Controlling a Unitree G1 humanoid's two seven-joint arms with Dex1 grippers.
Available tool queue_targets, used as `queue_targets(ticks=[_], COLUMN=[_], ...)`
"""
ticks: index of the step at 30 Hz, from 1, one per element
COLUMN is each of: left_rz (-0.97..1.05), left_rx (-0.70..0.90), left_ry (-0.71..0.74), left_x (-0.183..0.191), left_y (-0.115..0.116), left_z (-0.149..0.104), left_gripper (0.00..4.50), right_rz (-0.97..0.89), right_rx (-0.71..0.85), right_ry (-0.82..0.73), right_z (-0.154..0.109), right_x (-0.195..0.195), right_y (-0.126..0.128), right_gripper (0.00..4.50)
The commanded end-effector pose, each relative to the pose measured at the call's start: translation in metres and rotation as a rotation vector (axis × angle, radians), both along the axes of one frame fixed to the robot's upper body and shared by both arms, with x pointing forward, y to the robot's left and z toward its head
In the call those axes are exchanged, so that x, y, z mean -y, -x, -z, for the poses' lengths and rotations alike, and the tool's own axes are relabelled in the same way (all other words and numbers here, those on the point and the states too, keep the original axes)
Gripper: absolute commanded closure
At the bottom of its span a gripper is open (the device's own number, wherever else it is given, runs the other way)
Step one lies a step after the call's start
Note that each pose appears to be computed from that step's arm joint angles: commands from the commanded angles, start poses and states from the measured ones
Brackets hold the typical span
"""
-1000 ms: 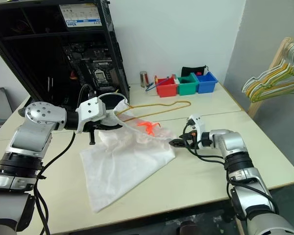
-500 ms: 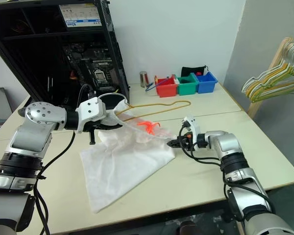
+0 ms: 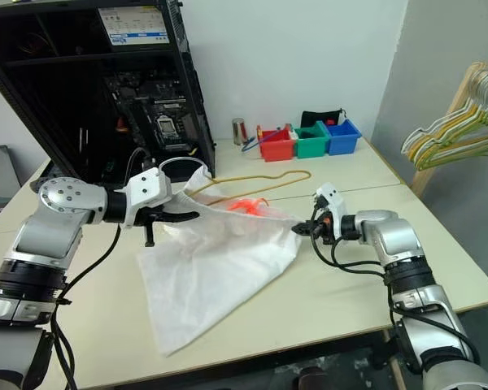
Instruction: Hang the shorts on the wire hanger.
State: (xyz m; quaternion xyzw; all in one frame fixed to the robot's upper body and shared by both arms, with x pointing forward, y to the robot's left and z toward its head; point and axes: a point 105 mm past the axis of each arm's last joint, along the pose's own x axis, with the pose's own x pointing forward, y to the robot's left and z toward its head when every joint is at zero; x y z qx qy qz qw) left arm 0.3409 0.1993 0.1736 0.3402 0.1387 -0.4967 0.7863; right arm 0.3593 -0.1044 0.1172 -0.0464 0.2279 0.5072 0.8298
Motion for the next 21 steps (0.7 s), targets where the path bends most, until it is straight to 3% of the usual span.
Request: queue_targets(ticks=[1, 21], left_rz=[0.015, 0.063], left_rx=[-0.003, -0.116], left_ry=[0.007, -0.214], left_x=[-0.006, -0.034], left_y=[0.009, 0.018], left_z=[-0.015, 0.016], left_gripper=[4.5, 4.5], right_rz=[-0.048, -0.082], right_rx=[0.101, 0.18], right_ry=[0.051, 0.125], right_z=[-0.017, -0.034], right_x=[0.003, 0.007], right_y=[0.005, 0.01], right_gripper=[4.49, 4.49])
